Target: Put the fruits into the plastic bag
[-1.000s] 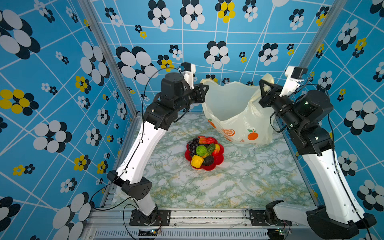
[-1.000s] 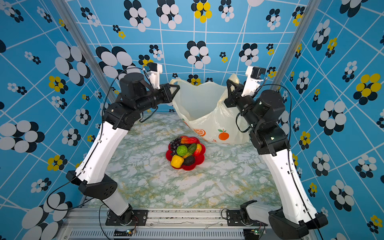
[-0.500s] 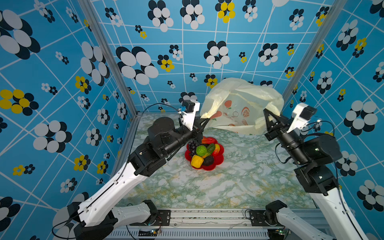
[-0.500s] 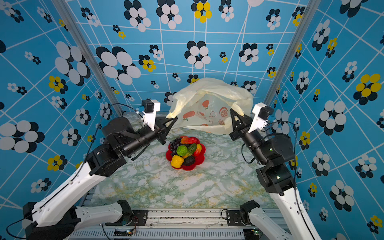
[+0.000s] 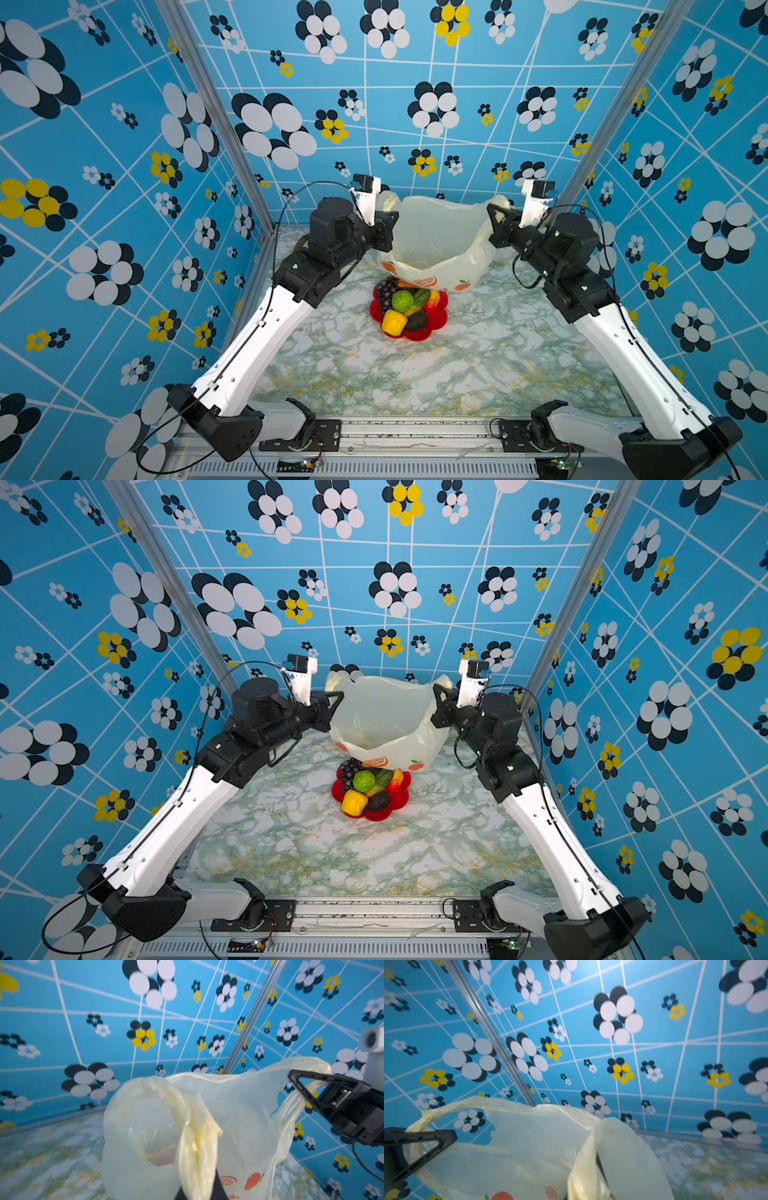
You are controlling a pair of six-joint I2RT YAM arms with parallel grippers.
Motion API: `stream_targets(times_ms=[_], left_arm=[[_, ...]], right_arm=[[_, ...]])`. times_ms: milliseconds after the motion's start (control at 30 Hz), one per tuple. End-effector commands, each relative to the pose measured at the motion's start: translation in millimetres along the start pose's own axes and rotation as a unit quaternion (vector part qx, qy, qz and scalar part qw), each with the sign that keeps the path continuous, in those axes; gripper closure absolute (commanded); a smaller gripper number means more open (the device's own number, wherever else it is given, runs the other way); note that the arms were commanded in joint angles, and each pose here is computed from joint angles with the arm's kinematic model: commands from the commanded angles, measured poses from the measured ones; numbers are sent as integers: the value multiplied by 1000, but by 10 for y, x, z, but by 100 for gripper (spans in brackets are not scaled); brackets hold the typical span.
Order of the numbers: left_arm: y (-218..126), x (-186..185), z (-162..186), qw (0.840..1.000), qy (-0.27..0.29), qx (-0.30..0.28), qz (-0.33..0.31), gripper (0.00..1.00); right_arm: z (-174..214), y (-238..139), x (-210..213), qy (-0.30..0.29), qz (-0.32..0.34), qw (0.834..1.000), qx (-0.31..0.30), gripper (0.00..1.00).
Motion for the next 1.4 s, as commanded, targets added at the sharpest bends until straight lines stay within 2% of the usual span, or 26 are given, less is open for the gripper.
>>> stream_targets(times_ms=[0,100,233,367,567,667,700,833,933,1100,1200,1267,1367], left_arm=[[-200,121,-158,999,27,0,-32,100],[-549,192,-359,995,49,-50,-67,100],[-979,221,-340,986,83,-99,-108,100],[-1119,439,114,984,68,-72,-147,100],[-1034,951,1121,980,-14,6,-196,100],[-1074,1078,1320,976,-37,10,-212,100],[-1082,1113,1337,975,-40,9,-218,100],[-1087,1215,1201,972,-44,2,-230,100],[-1114,1234,887,972,-32,-16,-232,100],[-1280,1070,379,969,21,-64,-236,100],[-1453,950,256,966,35,-97,-236,100],[-1530,914,271,966,33,-106,-234,100],[-1565,918,396,968,19,-100,-229,100]], right_arm=[[-224,334,227,19,-70,995,-62,100],[-390,598,476,18,-117,988,-99,100],[-298,923,735,39,-172,979,-107,100],[257,1256,825,59,-195,978,-46,100],[1260,1499,676,86,-169,980,55,100],[1393,1590,665,97,-169,978,72,100],[1329,1645,695,98,-176,977,68,100],[1190,1865,851,101,-199,973,56,100],[961,2055,1079,105,-234,966,28,100],[526,2244,1545,94,-324,941,-35,100],[364,2220,1632,95,-349,930,-69,100],[405,2237,1607,104,-356,927,-58,100],[691,2296,1580,103,-363,926,12,100]])
Point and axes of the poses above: each gripper's point midway between its finger pads, its own y axis out along the fingers, its own x axis along the line the jaws close on, z = x × y, the point moved 7 cm from there along -y, back along the fingers, and after that the axes turned 6 degrees about -y, right-handed, at the moved point
